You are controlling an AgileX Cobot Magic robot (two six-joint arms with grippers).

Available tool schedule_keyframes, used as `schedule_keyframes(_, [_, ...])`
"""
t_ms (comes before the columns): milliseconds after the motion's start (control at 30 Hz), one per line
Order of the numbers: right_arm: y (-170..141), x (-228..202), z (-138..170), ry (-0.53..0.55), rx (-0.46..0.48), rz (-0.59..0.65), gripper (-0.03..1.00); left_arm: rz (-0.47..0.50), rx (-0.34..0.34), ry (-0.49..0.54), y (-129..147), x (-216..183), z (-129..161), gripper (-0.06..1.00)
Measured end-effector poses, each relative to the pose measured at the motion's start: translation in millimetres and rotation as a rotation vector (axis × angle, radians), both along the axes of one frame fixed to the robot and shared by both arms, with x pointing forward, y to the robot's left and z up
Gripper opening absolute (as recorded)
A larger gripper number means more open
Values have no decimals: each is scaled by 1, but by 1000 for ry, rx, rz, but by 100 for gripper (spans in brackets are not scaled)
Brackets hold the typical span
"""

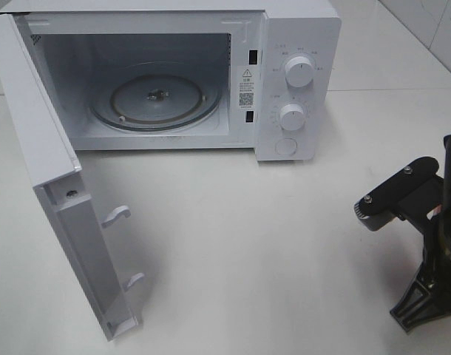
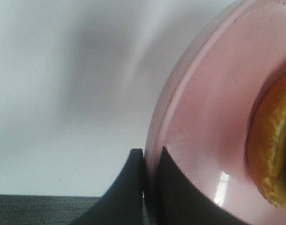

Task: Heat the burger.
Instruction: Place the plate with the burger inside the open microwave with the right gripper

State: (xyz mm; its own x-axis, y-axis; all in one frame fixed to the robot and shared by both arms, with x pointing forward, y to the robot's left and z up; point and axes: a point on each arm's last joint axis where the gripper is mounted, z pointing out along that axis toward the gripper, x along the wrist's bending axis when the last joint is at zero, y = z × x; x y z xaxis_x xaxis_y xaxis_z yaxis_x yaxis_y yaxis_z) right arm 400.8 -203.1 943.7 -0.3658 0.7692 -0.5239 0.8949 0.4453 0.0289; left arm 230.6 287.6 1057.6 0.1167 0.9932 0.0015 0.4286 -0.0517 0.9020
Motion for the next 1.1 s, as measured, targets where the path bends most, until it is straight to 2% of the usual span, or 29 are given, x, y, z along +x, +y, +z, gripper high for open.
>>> schedule_keyframes(433, [12,-25,13,-17,-7,82,2,0,0,0,0,0,0,99])
schedule_keyframes(667, [23,-41,17,-14,-11,170,2,0,0,0,0,0,0,99])
schedule_keyframes(1100, [29,-46,17,4,-33,268,2,0,0,0,0,0,0,99])
